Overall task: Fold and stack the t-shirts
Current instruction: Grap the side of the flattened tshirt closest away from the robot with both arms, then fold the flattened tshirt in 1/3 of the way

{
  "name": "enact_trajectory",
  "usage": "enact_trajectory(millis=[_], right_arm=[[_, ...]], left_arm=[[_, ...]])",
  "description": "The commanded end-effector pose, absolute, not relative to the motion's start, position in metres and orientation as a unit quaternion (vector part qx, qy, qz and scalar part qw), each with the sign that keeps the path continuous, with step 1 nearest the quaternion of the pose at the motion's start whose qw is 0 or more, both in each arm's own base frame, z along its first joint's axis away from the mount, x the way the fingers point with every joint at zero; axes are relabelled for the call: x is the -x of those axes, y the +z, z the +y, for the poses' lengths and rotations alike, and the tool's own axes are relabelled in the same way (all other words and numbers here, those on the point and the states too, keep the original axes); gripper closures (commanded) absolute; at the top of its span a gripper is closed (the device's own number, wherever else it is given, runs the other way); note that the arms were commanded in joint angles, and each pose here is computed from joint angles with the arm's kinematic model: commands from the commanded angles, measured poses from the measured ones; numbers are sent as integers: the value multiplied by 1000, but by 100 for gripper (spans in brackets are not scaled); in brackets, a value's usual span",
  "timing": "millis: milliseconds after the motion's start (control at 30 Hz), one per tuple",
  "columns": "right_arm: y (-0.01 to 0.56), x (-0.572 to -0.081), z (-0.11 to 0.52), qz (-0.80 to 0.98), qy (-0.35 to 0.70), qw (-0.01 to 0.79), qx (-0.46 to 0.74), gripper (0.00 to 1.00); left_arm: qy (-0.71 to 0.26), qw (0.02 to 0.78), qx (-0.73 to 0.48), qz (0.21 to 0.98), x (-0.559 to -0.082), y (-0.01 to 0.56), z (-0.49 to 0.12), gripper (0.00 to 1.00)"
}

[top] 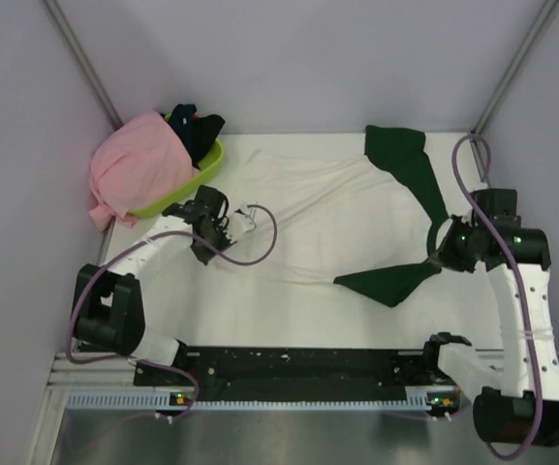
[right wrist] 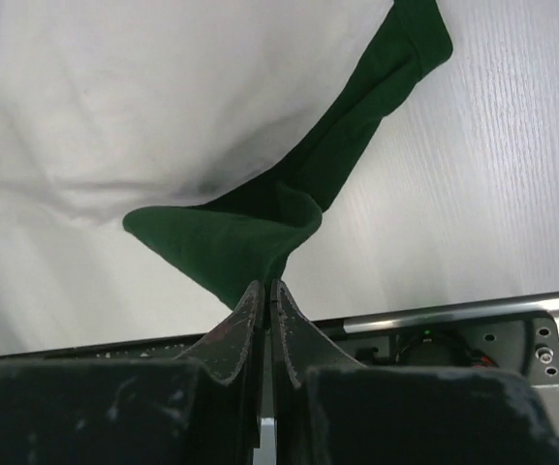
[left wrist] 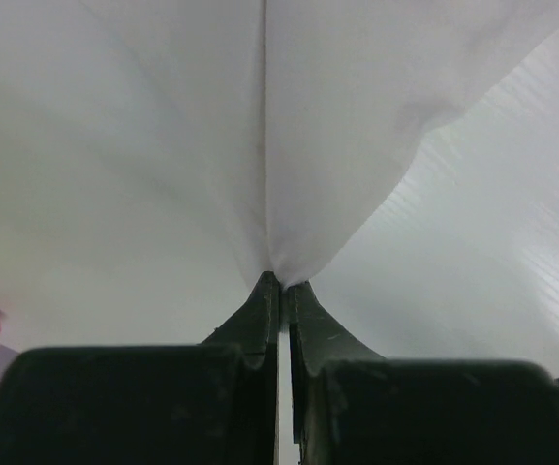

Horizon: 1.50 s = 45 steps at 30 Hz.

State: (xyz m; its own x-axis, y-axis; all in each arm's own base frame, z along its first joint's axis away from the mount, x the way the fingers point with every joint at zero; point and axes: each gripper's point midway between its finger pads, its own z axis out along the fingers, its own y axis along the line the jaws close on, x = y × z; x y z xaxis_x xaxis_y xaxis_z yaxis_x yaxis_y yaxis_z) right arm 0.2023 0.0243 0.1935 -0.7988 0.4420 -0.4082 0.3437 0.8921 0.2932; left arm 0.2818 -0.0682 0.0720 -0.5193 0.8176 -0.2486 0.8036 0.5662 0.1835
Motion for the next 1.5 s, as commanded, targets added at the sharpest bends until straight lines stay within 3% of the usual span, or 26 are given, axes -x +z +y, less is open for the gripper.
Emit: enact_trajectory(millis=[0, 133, 400, 567, 800, 1467], right_arm=[[211, -116, 34, 955, 101, 173, -217, 100], [218, -88, 41, 955, 115, 179, -209, 100], [297, -85, 69, 912, 216, 307, -163, 100], [305, -102, 50, 918, 163, 326, -154, 100], [291, -168, 20, 929, 86, 337, -128, 100], [280, -365, -8, 925, 26, 377, -30, 100]], left_arm=[[32, 126, -492, 861, -249, 88, -54, 100], [5, 109, -508, 855, -219, 93, -56, 100], [-22, 122, -505, 854, -189, 110, -56, 100], [-15, 147, -501, 853, -195, 117, -58, 100], [47, 173, -458, 871, -250, 124, -56, 100], [75, 140, -439, 884, -344, 95, -78, 100]])
